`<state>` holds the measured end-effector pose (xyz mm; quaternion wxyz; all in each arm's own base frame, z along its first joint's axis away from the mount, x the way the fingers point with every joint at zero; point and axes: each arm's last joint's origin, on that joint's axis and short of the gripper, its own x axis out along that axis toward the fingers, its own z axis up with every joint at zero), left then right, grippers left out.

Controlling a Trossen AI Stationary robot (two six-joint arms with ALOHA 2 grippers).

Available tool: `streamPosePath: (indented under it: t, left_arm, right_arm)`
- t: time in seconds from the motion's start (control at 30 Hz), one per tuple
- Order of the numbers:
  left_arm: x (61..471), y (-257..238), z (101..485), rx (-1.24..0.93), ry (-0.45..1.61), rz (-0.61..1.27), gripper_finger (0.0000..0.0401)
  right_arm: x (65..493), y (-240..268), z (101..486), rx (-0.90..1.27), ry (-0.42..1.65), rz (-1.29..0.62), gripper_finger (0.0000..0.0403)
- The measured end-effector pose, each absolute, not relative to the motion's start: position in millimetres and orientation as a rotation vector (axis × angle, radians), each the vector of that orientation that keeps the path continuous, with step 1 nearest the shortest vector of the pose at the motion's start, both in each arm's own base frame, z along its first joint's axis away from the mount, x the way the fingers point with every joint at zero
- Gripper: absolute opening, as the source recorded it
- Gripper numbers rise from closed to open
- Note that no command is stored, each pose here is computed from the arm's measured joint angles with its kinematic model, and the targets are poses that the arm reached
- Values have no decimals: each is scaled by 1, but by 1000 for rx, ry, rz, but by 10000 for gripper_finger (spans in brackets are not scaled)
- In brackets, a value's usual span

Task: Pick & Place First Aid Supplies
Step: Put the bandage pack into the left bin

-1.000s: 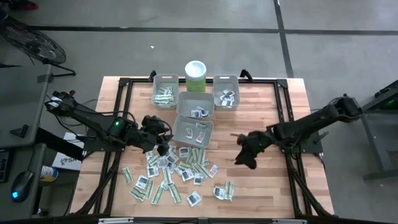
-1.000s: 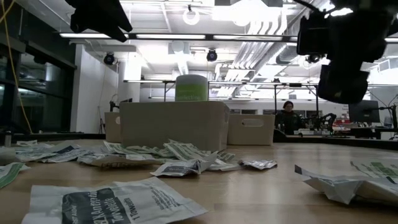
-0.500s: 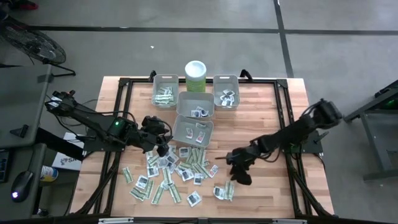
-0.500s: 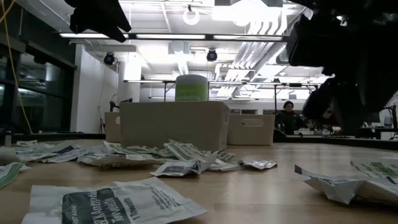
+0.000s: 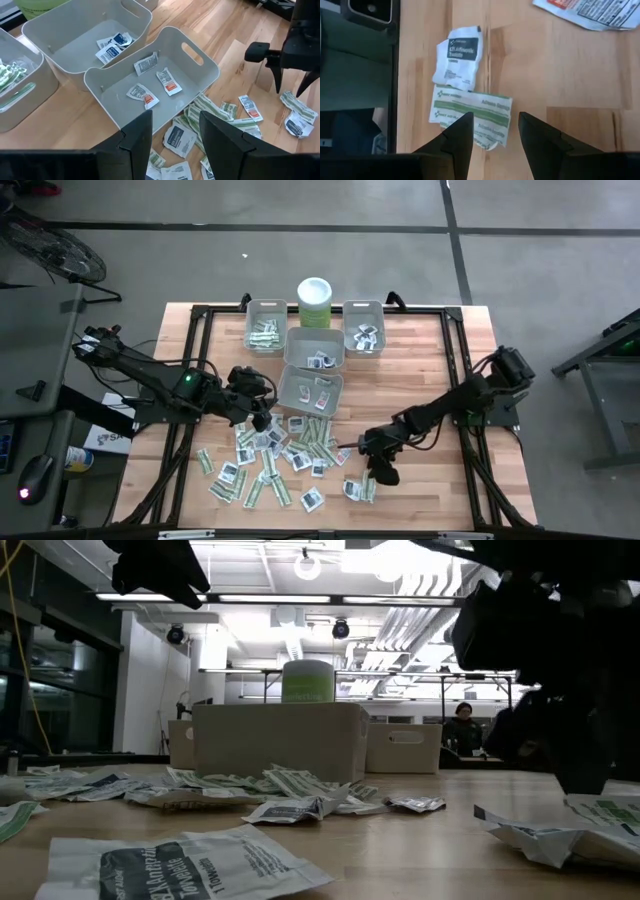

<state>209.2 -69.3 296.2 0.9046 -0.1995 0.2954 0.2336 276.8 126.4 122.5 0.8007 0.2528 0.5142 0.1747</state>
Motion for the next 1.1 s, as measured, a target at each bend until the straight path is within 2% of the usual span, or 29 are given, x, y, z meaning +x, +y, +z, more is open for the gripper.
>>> streamPosePath:
  t: [0.53,0.7,1.0,1.1]
  left_arm:
    - [209,-69,296,-412,610,483,162]
    - [209,-69,296,-412,611,483,162]
    - [209,-69,296,-411,612,483,162]
    - [209,-69,296,-411,611,484,162]
  right_arm:
    - [274,133,119,523,1111,336,133]
    - [273,133,118,544,1119,301,101]
    - [273,133,118,559,1121,292,11]
    - [274,133,119,574,1118,286,4]
